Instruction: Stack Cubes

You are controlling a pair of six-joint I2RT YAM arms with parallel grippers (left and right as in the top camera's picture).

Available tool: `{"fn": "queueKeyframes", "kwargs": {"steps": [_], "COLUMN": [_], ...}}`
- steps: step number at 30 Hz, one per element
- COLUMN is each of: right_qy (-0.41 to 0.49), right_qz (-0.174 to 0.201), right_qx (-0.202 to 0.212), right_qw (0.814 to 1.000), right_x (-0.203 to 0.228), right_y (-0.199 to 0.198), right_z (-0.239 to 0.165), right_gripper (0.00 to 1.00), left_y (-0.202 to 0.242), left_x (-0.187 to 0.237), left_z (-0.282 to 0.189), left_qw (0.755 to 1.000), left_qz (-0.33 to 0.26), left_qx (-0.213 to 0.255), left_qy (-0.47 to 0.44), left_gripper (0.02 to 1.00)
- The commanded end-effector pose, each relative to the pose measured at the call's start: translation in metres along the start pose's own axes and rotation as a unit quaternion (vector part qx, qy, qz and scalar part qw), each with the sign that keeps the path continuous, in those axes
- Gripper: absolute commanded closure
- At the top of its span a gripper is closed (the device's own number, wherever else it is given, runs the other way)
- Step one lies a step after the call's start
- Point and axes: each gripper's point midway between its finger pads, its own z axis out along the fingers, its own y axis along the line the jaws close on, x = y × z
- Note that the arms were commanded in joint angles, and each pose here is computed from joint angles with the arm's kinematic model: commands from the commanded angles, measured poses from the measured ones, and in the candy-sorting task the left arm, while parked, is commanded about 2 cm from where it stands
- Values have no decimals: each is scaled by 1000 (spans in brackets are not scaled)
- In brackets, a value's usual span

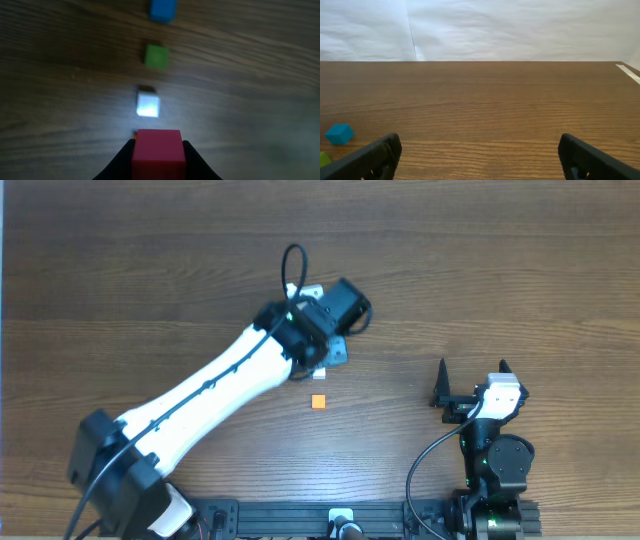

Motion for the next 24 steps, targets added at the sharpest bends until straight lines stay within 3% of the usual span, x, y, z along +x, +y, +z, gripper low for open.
{"fn": "queueKeyframes", "kwargs": {"steps": [1,24], "right_qy": [-1,-1], "right_qz": [-3,-3], "right_qx": [-6,-6], "right_qw": [1000,1000], "right_x": [2,2], "right_y": [3,2], "right_z": [0,0], "right_gripper": [7,7], "left_y": [12,10], "left_x": [3,34], "left_z": [38,87], "left_qw": [998,991], "left_qz": [22,41], "left_qx": [-38,-73], "left_qy": [43,104], "left_gripper": [982,980]}}
